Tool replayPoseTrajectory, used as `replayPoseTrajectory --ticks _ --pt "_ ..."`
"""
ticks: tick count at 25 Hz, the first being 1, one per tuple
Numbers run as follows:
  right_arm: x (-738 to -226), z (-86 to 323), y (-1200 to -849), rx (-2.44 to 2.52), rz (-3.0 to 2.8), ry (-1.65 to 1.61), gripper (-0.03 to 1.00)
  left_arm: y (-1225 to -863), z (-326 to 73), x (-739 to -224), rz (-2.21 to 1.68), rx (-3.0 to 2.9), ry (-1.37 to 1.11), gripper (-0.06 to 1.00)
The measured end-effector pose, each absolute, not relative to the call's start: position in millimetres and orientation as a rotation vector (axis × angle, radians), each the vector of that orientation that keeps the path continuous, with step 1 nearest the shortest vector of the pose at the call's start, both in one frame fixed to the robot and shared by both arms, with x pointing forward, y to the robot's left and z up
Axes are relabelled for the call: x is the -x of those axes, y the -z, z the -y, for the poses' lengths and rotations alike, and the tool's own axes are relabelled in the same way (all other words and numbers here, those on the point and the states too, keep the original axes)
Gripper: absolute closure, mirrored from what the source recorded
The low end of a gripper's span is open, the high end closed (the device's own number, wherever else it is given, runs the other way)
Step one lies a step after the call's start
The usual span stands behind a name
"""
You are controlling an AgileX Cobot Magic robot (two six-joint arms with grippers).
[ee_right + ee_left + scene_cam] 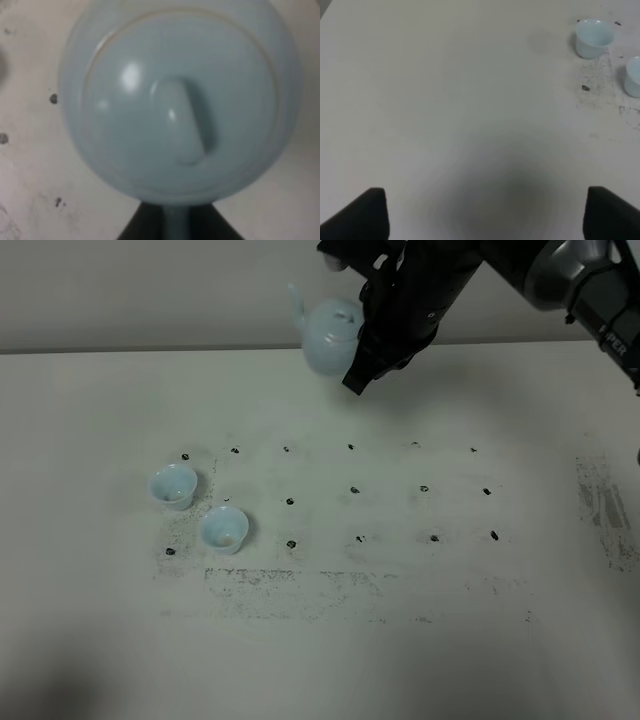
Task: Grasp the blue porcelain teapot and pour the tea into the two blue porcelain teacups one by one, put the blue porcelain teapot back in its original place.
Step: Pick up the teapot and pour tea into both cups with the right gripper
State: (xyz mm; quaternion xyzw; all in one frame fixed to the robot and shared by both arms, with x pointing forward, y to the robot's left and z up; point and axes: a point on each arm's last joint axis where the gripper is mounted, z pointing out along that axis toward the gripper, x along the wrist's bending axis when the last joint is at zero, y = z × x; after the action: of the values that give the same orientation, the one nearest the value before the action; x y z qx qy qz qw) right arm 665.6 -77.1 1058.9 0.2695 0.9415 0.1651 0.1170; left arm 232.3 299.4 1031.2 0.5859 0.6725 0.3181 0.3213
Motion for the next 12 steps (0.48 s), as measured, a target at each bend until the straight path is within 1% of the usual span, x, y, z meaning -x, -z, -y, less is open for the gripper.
replayPoseTrajectory --ticks 7,12 --pt "-663 31 -1032 -0.545 -2.793 -0.388 0.92 -1031 -299 -232 -1.767 -1.539 -0.835 0.19" --pt "-663 8 -1017 -0.368 -2.797 -0.359 0.92 -1031 -299 -232 -1.767 -1.539 -0.835 0.19"
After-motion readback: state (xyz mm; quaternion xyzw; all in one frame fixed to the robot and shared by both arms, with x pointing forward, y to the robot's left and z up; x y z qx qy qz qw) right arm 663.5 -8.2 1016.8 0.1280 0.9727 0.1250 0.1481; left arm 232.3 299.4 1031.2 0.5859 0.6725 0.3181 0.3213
